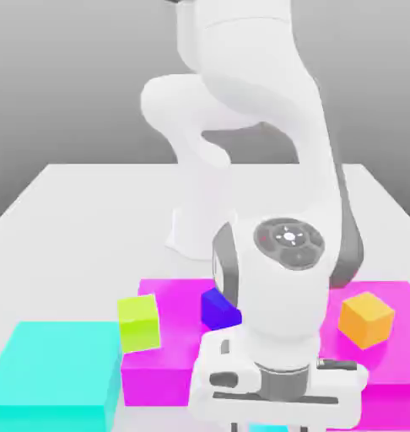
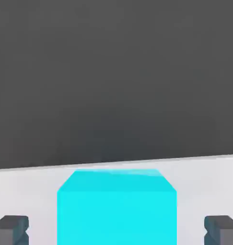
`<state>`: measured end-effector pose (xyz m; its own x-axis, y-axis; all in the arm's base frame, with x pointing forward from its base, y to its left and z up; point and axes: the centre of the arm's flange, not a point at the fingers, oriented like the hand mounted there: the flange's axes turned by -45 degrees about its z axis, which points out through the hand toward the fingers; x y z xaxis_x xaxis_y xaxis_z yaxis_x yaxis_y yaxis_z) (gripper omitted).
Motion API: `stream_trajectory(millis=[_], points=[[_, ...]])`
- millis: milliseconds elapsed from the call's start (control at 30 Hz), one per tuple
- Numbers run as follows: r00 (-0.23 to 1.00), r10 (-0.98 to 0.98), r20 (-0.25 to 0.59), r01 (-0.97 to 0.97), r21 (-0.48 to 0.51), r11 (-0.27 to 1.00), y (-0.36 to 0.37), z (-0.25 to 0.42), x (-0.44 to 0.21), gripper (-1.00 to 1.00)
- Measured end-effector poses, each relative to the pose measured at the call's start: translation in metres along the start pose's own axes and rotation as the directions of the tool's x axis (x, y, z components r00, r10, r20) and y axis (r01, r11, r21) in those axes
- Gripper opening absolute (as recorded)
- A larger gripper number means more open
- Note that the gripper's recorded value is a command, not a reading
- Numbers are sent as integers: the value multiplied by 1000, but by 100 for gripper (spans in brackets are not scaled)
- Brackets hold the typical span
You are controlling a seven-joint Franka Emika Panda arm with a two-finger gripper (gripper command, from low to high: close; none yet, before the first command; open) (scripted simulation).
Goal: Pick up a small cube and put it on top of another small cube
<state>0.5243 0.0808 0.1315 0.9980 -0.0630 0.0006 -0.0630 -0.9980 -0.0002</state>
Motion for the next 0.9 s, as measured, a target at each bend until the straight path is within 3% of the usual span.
stream_trajectory(millis=[167, 333, 900], points=[[1000, 0, 0, 0, 0, 1000, 0, -1, 0, -100], [1000, -1, 0, 1, 2, 1000, 1, -61, -3, -100], [999, -51, 1, 51, 11, 999, 49, -183, -124, -100]])
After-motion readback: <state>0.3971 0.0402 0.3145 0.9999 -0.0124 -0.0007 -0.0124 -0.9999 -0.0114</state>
